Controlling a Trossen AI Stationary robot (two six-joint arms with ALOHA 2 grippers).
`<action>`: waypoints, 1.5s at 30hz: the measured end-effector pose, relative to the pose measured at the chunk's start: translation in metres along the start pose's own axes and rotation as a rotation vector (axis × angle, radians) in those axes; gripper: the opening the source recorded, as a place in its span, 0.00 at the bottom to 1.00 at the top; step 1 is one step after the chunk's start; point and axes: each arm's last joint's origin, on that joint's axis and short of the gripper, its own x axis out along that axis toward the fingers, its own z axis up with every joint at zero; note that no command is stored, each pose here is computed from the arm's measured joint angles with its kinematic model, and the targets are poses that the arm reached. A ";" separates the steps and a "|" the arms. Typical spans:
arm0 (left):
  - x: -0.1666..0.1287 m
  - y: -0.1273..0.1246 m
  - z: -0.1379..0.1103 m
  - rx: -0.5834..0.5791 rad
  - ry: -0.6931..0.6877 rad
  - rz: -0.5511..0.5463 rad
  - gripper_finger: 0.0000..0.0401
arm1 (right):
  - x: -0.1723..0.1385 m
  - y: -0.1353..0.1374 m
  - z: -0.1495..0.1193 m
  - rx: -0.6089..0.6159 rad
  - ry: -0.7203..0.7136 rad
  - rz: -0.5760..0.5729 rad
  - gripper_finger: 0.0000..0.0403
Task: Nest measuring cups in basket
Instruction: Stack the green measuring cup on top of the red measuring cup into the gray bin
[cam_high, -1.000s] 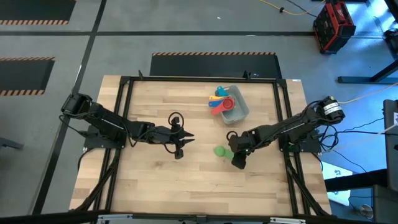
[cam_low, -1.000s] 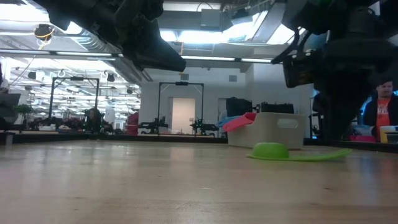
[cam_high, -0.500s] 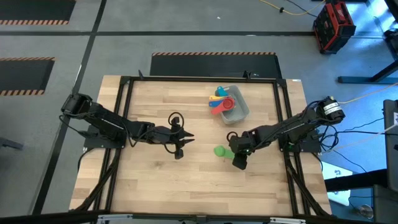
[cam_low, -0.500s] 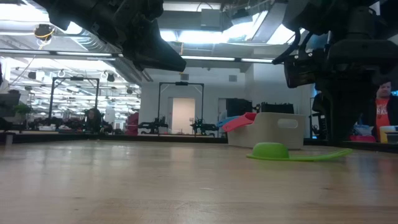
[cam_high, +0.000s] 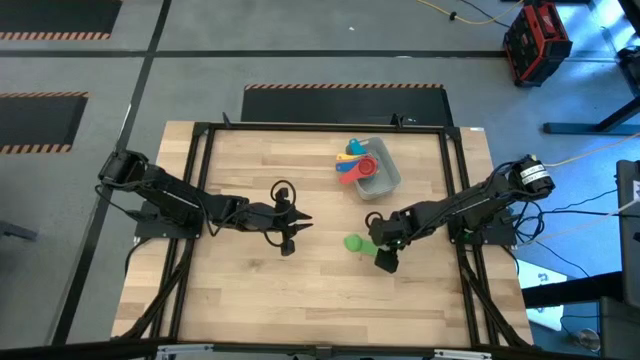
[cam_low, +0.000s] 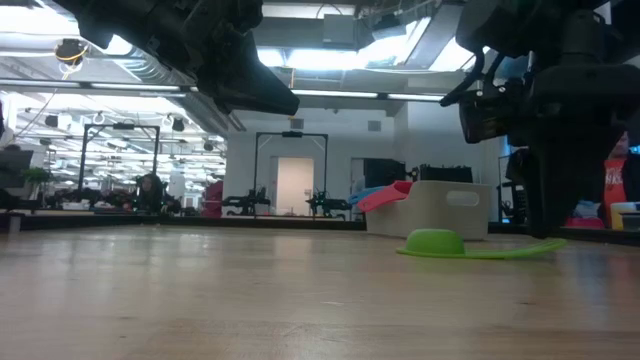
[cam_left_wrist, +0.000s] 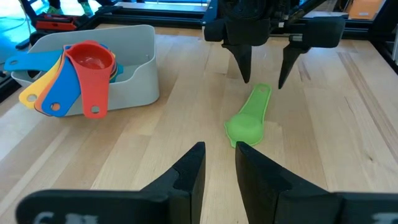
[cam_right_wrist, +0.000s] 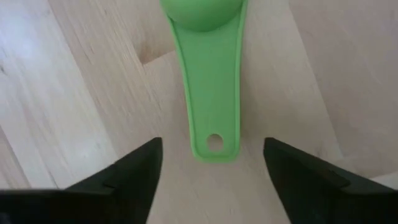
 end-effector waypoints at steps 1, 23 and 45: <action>0.000 0.000 0.000 0.000 0.000 0.000 0.20 | 0.000 0.000 0.000 0.002 0.002 0.004 0.72; 0.000 0.000 0.000 0.000 0.000 0.000 0.20 | 0.018 -0.001 0.001 -0.077 0.029 -0.044 0.75; 0.000 0.000 0.000 0.000 0.000 0.000 0.20 | 0.022 -0.005 0.000 -0.052 0.023 -0.118 0.27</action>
